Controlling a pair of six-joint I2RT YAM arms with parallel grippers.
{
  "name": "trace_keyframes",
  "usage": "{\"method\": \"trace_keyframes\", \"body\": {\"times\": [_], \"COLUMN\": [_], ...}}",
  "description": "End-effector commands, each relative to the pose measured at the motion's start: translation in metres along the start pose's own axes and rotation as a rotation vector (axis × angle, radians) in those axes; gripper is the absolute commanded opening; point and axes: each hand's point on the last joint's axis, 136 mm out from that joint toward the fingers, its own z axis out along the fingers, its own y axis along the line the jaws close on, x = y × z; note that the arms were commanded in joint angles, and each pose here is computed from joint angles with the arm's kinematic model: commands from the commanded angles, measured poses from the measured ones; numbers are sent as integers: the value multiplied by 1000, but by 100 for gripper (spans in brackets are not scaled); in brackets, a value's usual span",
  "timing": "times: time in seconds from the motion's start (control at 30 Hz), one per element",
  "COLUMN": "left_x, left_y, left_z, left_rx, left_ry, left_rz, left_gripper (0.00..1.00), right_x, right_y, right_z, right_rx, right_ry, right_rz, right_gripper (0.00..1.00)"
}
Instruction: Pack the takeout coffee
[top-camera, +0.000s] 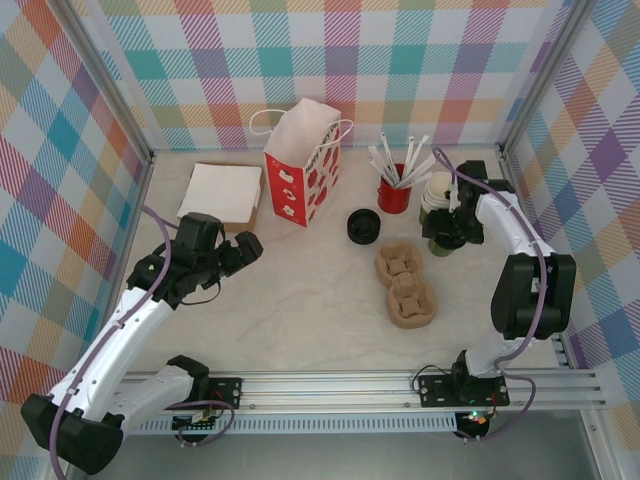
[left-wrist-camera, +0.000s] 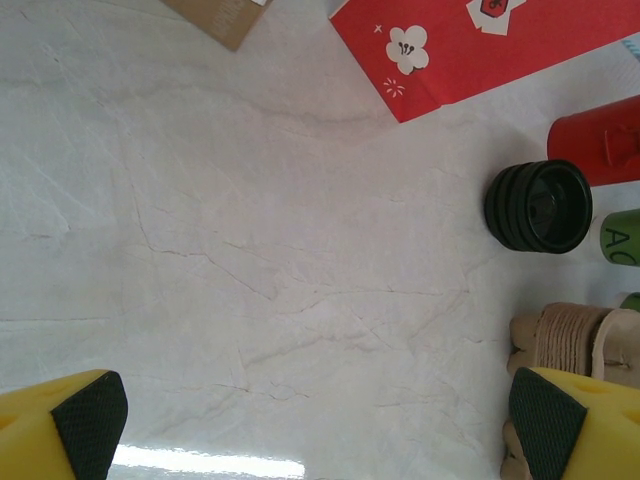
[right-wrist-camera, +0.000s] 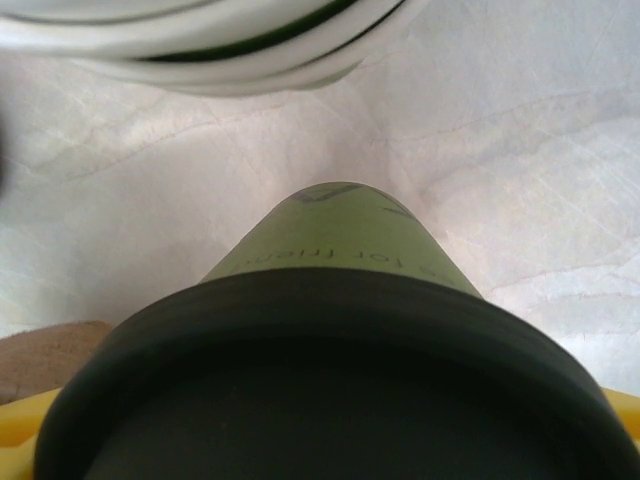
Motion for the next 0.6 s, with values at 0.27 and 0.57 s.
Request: {"method": "trace_keyframes", "body": {"times": [0.27,0.57], "left_x": [-7,-5], "left_y": [-7,-6], "left_z": [-2,-2], "left_rx": [32,30], "left_ry": [-10,-4], "left_rz": [3,2], "left_gripper": [100,100], "right_x": [37,47], "right_y": [-6,-6], "right_z": [-15,11], "right_rx": [-24,-40], "right_ry": [58,111], "right_rz": [41,50], "right_gripper": [87,87]}}
